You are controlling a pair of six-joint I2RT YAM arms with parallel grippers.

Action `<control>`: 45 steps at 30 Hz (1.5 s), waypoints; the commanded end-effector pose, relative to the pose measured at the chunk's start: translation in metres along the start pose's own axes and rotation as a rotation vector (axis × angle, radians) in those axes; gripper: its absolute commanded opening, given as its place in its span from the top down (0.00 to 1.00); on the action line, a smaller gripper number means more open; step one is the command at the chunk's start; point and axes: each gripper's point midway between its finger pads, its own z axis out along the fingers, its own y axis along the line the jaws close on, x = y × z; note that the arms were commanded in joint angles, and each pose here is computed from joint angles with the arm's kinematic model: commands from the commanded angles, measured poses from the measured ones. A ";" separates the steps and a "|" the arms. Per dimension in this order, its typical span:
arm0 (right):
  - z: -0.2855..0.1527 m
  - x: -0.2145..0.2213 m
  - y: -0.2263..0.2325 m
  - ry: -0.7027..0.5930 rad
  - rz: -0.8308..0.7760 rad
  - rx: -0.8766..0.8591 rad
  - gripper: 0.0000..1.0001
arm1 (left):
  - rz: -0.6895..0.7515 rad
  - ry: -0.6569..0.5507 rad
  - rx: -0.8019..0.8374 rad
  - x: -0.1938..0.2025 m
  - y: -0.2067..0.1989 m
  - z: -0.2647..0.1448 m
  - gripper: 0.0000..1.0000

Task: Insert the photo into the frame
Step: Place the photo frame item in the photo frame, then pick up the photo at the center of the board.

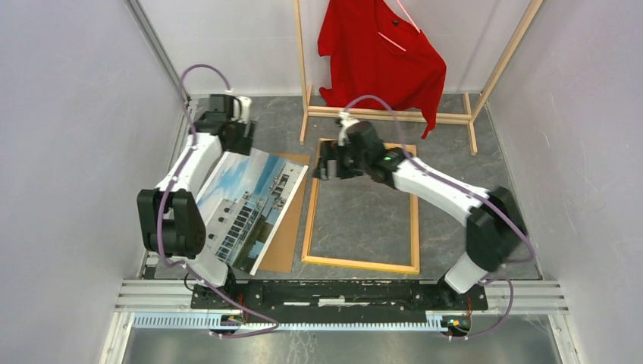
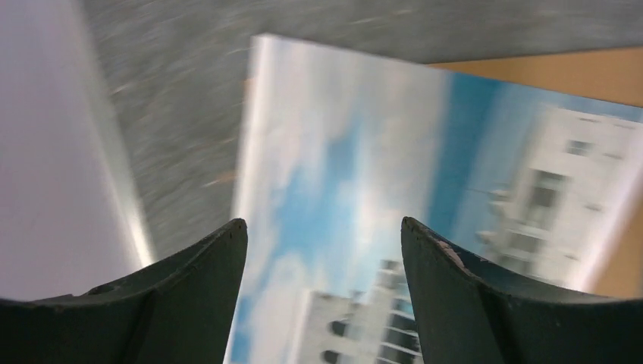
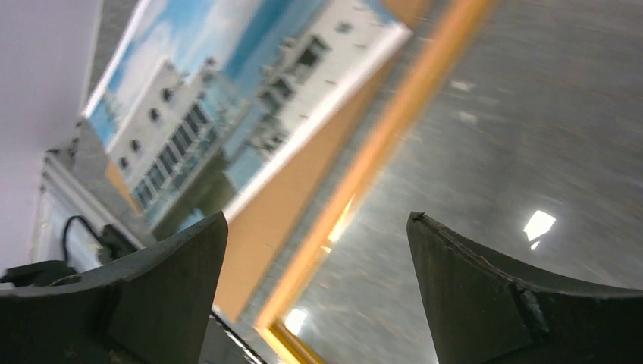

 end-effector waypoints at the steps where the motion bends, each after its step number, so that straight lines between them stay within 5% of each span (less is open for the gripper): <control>1: 0.055 -0.010 0.077 -0.002 0.006 -0.091 0.06 | -0.047 0.088 -0.250 0.032 0.095 -0.008 0.20; 7: 0.108 0.027 0.122 0.111 0.018 -0.124 0.10 | -0.111 0.180 -0.467 0.086 0.159 -0.001 0.23; 16: 0.123 0.075 0.088 0.200 0.056 -0.023 0.08 | -0.119 0.276 -0.640 0.141 0.192 0.016 0.23; 33: 0.137 0.128 0.052 0.314 0.041 0.109 0.02 | -0.160 0.304 -0.584 0.168 0.191 0.048 0.23; 45: 0.153 0.112 0.091 0.273 0.151 -0.071 0.02 | -0.194 0.366 -0.424 0.204 0.150 0.068 0.24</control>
